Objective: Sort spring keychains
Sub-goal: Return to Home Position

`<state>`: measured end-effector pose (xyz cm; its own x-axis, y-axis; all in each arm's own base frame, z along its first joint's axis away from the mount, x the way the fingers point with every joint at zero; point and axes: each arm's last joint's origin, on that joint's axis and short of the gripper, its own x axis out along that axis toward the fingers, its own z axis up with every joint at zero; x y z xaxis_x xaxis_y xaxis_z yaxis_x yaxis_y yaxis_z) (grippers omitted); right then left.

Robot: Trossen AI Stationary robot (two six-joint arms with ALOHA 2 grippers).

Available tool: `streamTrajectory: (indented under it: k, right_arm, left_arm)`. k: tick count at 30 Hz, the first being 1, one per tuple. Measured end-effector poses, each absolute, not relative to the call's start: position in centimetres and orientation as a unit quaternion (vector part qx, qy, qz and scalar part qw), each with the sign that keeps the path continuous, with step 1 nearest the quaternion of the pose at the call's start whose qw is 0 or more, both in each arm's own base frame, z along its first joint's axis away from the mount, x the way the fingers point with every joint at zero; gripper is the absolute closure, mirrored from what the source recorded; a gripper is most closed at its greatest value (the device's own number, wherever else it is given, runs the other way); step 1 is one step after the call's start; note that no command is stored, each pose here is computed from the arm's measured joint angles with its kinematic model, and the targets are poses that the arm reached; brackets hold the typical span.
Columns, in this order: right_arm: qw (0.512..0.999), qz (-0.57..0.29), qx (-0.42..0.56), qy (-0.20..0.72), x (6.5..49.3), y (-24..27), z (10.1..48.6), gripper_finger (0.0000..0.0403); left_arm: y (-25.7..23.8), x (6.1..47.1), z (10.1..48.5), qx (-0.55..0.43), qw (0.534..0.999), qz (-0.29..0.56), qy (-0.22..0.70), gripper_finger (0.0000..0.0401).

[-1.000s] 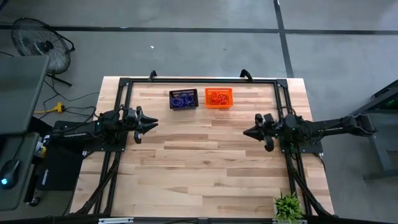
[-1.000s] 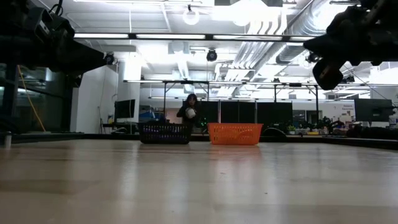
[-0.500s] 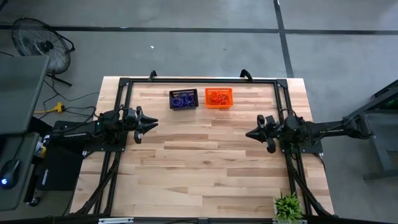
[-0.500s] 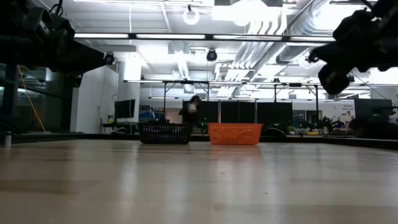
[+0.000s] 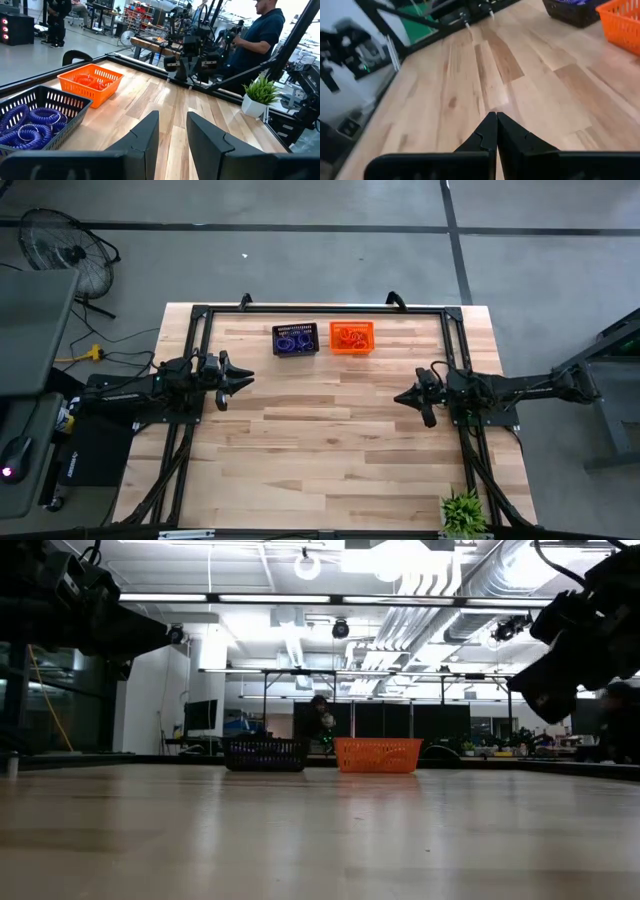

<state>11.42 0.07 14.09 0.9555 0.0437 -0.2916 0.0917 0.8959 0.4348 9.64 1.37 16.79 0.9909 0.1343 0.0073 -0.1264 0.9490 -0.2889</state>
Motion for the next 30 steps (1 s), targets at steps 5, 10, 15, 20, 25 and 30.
streamTrajectory:
  k: [5,10,15,20,25,30]
  right_arm:
    - [0.971,0.01,0.18,0.156,11.45,0.17,14.01,0.0396]
    - [0.971,0.006,0.182,0.156,11.45,0.15,14.01,0.0395]
    - [0.971,-0.003,0.18,0.155,11.46,0.1,14.02,0.04]
    - [0.971,-0.002,0.18,0.155,11.45,0.1,14.01,0.0397]
    - [0.971,-0.002,0.18,0.155,11.46,0.1,14.02,0.0394]
    - [0.971,-0.003,0.18,0.155,11.45,0.1,14.02,0.0399]
  left_arm:
    - [1.37,9.64,16.79,-0.145,0.987,0.066,-0.013,0.0302]
    - [1.37,9.64,16.79,-0.145,0.987,0.066,-0.013,0.0302]
    - [1.37,9.64,16.79,-0.145,0.987,0.066,-0.013,0.0302]
    - [1.37,9.64,16.79,-0.145,0.987,0.066,-0.013,0.0302]
    - [1.36,9.64,16.79,-0.145,0.987,0.066,-0.013,0.0302]
    - [1.36,9.64,16.79,-0.145,0.987,0.066,-0.013,0.0302]
